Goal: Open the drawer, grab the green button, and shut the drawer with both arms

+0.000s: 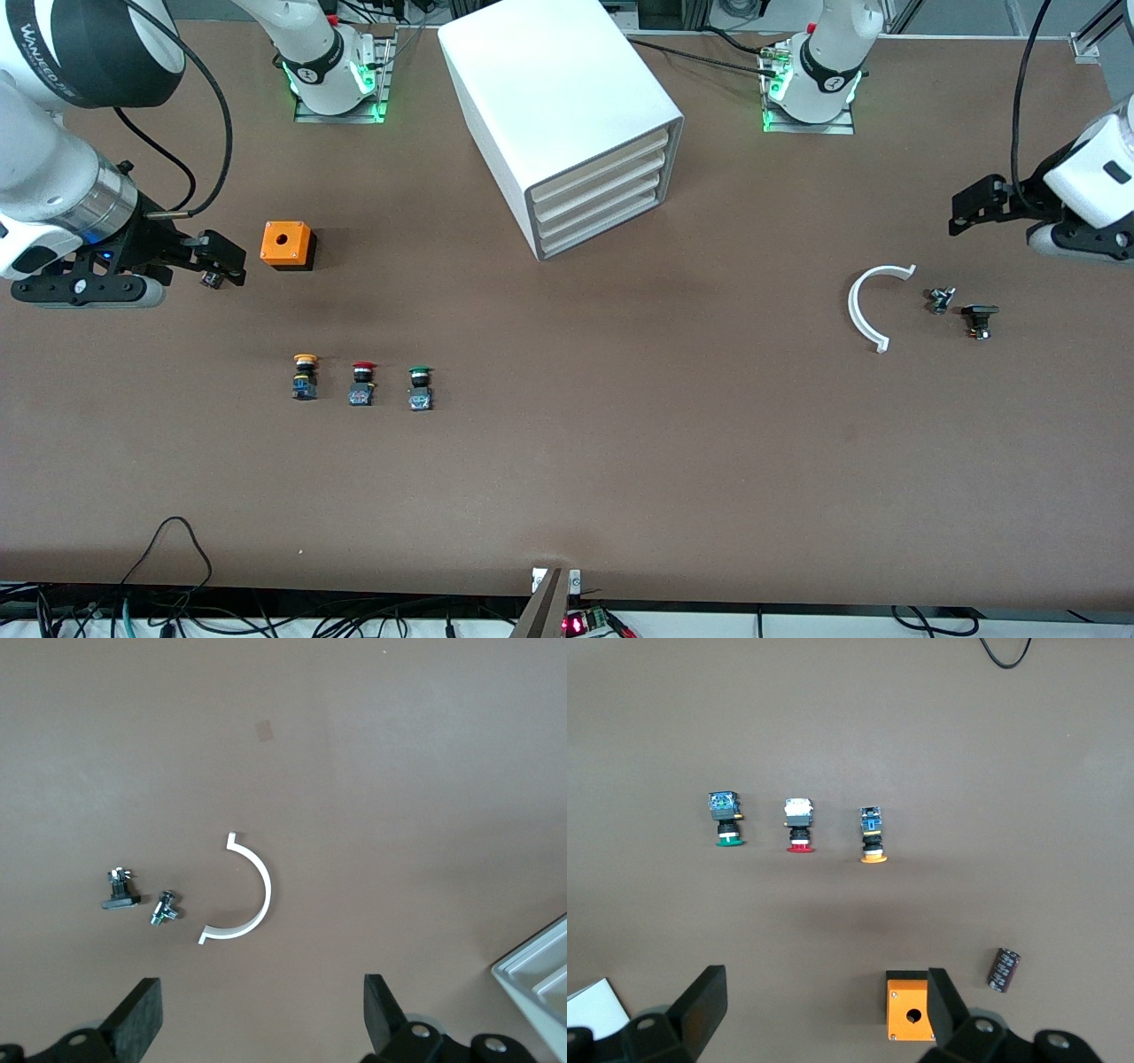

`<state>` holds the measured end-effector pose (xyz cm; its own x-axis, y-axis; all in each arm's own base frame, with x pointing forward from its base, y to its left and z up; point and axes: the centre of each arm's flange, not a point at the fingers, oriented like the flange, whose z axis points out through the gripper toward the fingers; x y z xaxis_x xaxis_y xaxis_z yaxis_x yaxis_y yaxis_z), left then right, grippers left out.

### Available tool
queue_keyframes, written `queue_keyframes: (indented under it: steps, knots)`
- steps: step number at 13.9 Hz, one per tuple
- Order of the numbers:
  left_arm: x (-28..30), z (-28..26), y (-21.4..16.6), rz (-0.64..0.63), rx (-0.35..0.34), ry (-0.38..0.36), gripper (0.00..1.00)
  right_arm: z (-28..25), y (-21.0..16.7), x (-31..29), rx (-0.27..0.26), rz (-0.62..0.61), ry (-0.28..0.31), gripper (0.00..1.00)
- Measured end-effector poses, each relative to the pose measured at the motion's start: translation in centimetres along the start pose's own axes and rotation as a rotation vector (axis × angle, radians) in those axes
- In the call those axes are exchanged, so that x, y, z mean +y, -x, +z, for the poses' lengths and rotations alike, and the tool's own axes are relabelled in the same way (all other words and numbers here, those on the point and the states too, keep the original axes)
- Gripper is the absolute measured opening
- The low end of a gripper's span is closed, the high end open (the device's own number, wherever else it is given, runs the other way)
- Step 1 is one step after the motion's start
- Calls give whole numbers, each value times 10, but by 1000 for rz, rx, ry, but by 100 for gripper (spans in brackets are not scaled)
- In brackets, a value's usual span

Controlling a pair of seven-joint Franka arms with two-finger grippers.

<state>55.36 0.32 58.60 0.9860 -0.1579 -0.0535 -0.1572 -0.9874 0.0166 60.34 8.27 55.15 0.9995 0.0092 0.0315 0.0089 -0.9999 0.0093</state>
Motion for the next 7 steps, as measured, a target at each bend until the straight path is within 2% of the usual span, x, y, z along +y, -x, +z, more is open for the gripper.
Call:
queue_keyframes:
  steps: [3, 7]
  knots:
    - [0, 7, -3, -1, 1, -1, 100, -4, 2, 0, 6, -41, 0, 100]
    - [10, 7, -5, -15, 5, -2, 100, -56, 31, 3, 45, -62, 2, 100]
